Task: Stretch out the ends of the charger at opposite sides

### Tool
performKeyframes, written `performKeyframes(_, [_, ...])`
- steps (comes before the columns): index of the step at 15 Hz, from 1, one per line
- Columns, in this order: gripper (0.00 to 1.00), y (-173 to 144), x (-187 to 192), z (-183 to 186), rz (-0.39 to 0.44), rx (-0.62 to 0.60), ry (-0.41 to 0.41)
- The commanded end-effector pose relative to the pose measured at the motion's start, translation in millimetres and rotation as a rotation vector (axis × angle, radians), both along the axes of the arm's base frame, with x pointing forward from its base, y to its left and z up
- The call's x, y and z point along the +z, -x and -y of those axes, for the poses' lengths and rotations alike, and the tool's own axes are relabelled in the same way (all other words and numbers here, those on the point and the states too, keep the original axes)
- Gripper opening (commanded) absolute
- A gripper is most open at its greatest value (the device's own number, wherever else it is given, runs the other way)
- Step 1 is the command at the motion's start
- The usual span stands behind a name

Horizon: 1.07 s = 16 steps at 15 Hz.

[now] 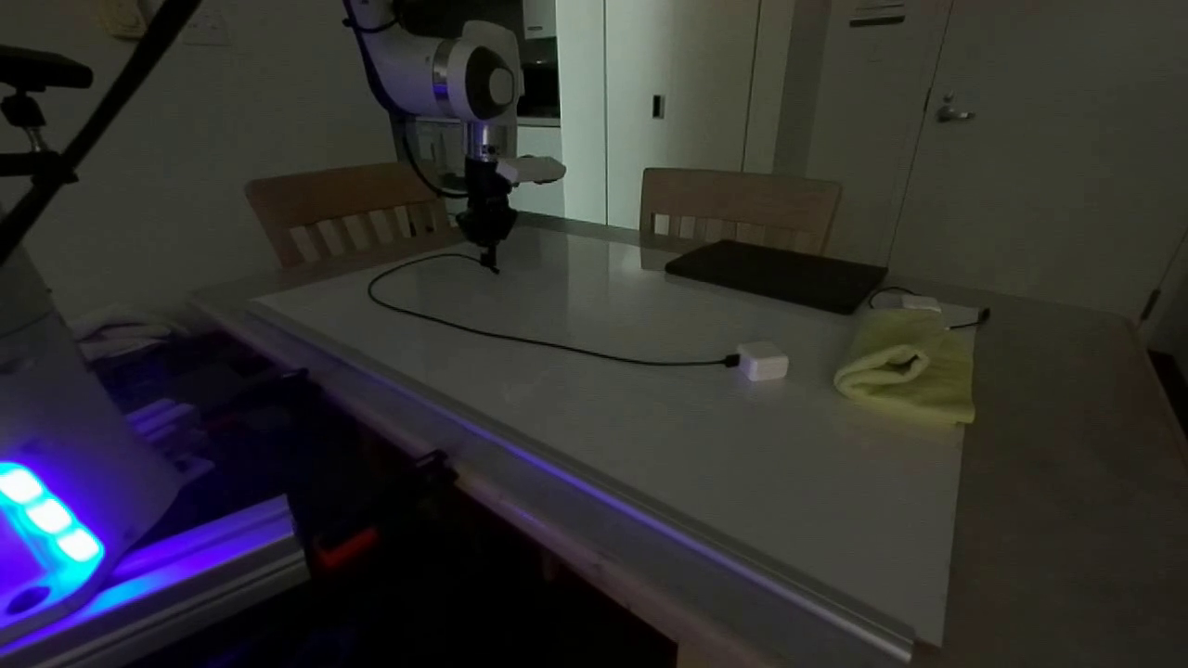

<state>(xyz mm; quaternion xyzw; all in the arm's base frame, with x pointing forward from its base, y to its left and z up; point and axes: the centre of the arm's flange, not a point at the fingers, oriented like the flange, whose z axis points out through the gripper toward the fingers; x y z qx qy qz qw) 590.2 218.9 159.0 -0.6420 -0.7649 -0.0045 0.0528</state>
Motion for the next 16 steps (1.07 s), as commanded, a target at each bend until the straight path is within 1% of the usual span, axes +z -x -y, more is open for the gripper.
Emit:
performKeyframes(1, [0.03, -0.7, -1.5, -3.3, -0.001, 0.007, -0.005])
performKeyframes(4, [0.03, -0.5, -2.3, -3.4, -0.002, 0.002, -0.003])
performKeyframes(5, [0.01, -0.7, -2.5, -3.0, -0.002, 0.001, -0.002])
performKeyframes(6, [0.01, -0.4, -2.1, -4.3, -0.011, 0.017, -0.013])
performKeyframes(7, [0.01, -3.2, -3.9, -9.6, -0.016, 0.072, -0.026])
performKeyframes(10, [0.01, -5.6, -12.5, -36.6, -0.037, 0.250, 0.001])
performKeyframes(12, [0.01, -7.8, -17.1, -57.4, -0.048, 0.352, 0.006])
performKeyframes(14, [0.01, -12.8, -18.5, -75.1, -0.045, 0.458, 0.008])
performKeyframes(16, [0.01, -20.8, -16.4, -90.8, -0.025, 0.562, -0.020])
